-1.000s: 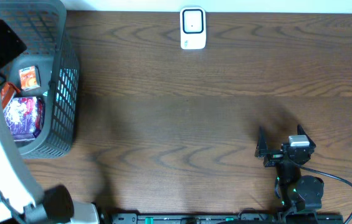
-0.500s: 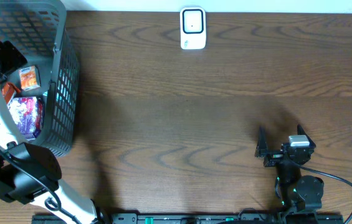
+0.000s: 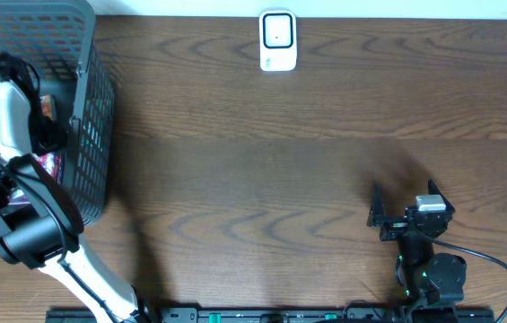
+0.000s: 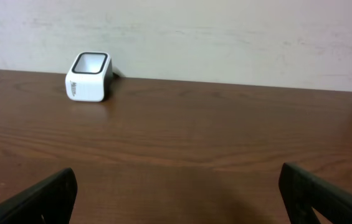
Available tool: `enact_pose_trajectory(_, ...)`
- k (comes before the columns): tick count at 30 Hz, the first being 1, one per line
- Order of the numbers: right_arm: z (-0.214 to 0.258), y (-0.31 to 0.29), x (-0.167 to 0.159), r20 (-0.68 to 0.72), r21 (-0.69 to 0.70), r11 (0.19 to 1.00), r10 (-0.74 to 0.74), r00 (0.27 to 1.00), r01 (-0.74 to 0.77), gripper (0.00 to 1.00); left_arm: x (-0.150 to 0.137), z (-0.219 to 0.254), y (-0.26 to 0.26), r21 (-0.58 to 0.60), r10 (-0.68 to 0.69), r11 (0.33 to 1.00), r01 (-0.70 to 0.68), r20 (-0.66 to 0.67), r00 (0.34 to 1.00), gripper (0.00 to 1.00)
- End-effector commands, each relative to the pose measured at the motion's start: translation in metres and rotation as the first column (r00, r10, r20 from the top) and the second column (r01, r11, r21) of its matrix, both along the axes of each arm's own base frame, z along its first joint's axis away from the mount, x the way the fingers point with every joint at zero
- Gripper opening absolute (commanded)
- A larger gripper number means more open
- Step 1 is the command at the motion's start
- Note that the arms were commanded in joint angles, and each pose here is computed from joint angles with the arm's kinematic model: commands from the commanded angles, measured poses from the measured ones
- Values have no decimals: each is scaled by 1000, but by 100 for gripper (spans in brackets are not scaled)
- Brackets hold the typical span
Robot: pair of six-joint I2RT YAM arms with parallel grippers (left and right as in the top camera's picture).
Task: Scan the item barcode
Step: 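Move the left gripper up and into the grey basket, then grasp the purple Carefree pack with the left gripper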
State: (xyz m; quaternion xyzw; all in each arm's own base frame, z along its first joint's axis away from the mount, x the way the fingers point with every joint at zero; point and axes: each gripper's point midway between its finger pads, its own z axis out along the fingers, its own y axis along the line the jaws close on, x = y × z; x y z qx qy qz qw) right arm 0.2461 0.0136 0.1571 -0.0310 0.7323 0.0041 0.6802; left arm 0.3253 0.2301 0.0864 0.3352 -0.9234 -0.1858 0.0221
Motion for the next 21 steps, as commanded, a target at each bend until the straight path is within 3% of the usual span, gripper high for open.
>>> enact_pose_trajectory(1, 0, -3, 0, 0, -8, 1000, -13, 1000, 13, 99, -13, -15, 1, 7, -40, 999, 40, -52, 998, 94)
enact_pose_trajectory(8, 0, -3, 0, 0, -8, 1000, -13, 1000, 13, 99, -16, -47, -11, -54, -82, 995, 79, -44, 996, 91)
enact_pose_trajectory(10, 0, -3, 0, 0, -8, 1000, -13, 1000, 13, 99, -18, -53, -11, -52, -82, 995, 80, -43, 996, 76)
enact_pose_trajectory(12, 0, -3, 0, 0, -8, 1000, -13, 1000, 13, 99, -18, -56, -11, -51, -81, 996, 79, -40, 996, 48)
enact_pose_trajectory(13, 0, -3, 0, 0, -8, 1000, -13, 1000, 13, 99, -18, -57, -11, -49, -81, 996, 79, -38, 996, 27)
enact_pose_trajectory(15, 0, -3, 0, 0, -8, 1000, -13, 1000, 13, 99, -17, -55, -11, -48, -81, 996, 80, -35, 996, 8)
enact_pose_trajectory(21, 0, -3, 0, 0, -8, 1000, -13, 1000, 13, 99, -6, -21, -12, -15, -20, 1000, 21, 48, 999, 7)
